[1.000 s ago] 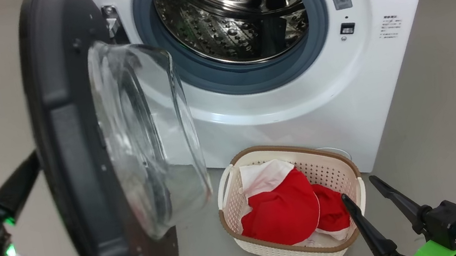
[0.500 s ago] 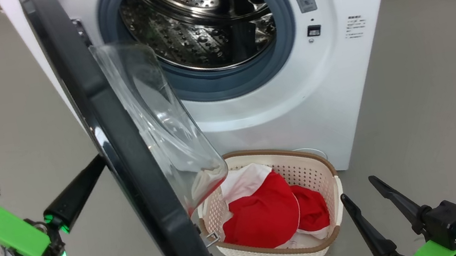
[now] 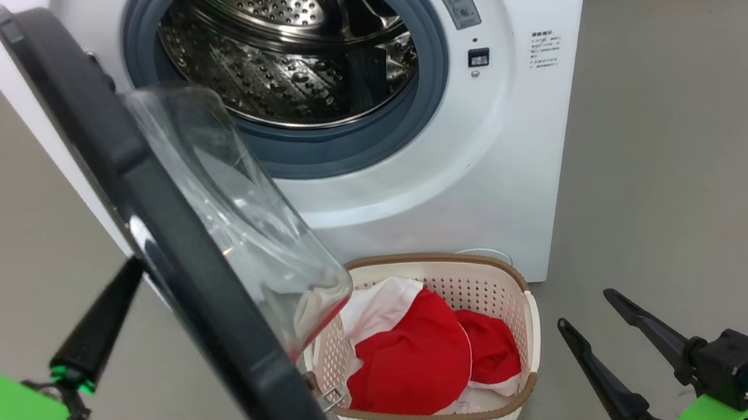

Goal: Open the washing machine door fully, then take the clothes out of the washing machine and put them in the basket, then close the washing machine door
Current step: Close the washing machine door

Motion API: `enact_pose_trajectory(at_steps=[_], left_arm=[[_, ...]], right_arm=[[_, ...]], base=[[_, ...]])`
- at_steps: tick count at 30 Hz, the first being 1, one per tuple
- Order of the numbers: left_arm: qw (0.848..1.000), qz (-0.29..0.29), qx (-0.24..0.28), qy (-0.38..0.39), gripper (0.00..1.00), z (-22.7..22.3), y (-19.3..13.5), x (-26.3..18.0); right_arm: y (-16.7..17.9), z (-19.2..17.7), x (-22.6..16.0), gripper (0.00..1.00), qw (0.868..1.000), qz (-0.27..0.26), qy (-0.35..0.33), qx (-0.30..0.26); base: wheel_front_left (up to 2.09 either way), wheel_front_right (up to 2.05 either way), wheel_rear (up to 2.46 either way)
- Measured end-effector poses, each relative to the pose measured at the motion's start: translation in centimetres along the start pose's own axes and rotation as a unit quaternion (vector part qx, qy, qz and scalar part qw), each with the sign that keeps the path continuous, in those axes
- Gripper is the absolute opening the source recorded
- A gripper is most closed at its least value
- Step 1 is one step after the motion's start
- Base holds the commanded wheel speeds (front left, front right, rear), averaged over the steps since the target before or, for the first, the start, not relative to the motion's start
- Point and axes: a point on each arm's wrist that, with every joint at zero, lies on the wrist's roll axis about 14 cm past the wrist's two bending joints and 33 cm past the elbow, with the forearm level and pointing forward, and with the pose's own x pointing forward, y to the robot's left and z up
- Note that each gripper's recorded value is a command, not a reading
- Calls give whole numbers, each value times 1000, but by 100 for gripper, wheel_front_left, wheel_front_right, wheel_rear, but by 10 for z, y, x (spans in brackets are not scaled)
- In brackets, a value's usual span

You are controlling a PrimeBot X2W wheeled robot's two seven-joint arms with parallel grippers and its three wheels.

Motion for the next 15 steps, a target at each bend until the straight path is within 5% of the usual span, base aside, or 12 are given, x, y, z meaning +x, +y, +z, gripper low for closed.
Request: enact_pose_trajectory(at_steps=[8, 15], left_arm=[[991, 16, 93, -99, 100, 25, 8, -18], [944, 85, 270, -171, 100, 33, 28, -34]], right_arm=[[3, 2, 2, 100, 1000, 2, -4, 2], [6, 2, 3, 100, 1000, 5, -4, 5]], base=[[0, 0, 0], [0, 0, 0]])
